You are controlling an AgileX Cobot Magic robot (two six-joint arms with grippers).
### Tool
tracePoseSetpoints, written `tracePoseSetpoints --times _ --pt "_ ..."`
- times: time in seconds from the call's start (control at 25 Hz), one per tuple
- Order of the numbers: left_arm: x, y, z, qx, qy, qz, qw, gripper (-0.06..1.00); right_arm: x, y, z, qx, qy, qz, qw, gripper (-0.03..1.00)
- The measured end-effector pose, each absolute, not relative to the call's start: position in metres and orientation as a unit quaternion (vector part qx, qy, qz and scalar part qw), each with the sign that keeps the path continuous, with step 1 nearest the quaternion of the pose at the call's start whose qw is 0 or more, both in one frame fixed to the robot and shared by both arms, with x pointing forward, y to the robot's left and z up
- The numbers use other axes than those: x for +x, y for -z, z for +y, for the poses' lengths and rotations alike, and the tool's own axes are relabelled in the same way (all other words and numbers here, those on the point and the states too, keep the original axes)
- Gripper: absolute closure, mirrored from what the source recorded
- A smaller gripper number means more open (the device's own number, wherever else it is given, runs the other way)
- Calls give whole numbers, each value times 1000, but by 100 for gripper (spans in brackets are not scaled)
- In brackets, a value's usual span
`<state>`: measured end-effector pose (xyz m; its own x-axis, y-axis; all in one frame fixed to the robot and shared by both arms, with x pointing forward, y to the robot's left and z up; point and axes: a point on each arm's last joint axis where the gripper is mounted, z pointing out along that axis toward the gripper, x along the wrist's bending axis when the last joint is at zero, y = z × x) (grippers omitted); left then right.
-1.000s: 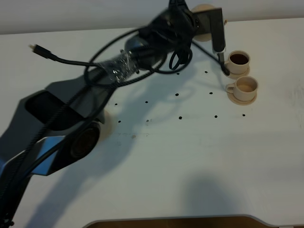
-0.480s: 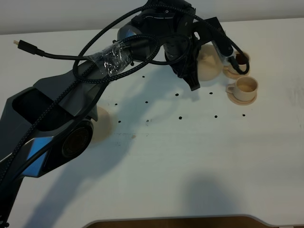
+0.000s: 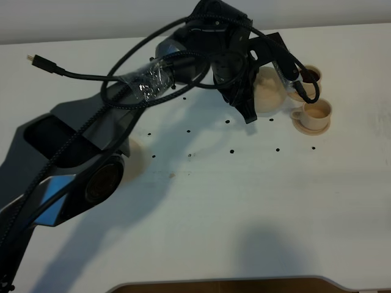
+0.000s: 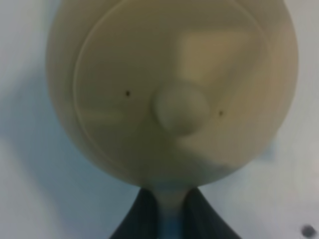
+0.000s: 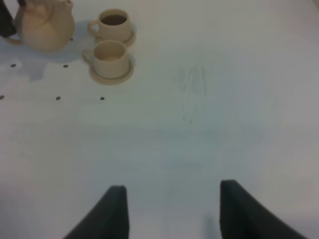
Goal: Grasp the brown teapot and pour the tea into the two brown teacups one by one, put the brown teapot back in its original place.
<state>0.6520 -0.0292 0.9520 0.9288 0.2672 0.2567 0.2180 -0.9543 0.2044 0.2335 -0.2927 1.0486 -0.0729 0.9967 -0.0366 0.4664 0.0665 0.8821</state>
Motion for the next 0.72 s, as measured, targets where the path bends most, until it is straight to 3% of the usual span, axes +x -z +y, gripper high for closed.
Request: tracePoseSetpoints --times 0.28,0.72 --pt "639 -985 -19 985 -117 108 65 82 233 -1049 -293 577 -367 634 362 55" --pt "637 -1015 -10 980 -119 126 95 82 233 -1049 -293 577 -367 634 362 55"
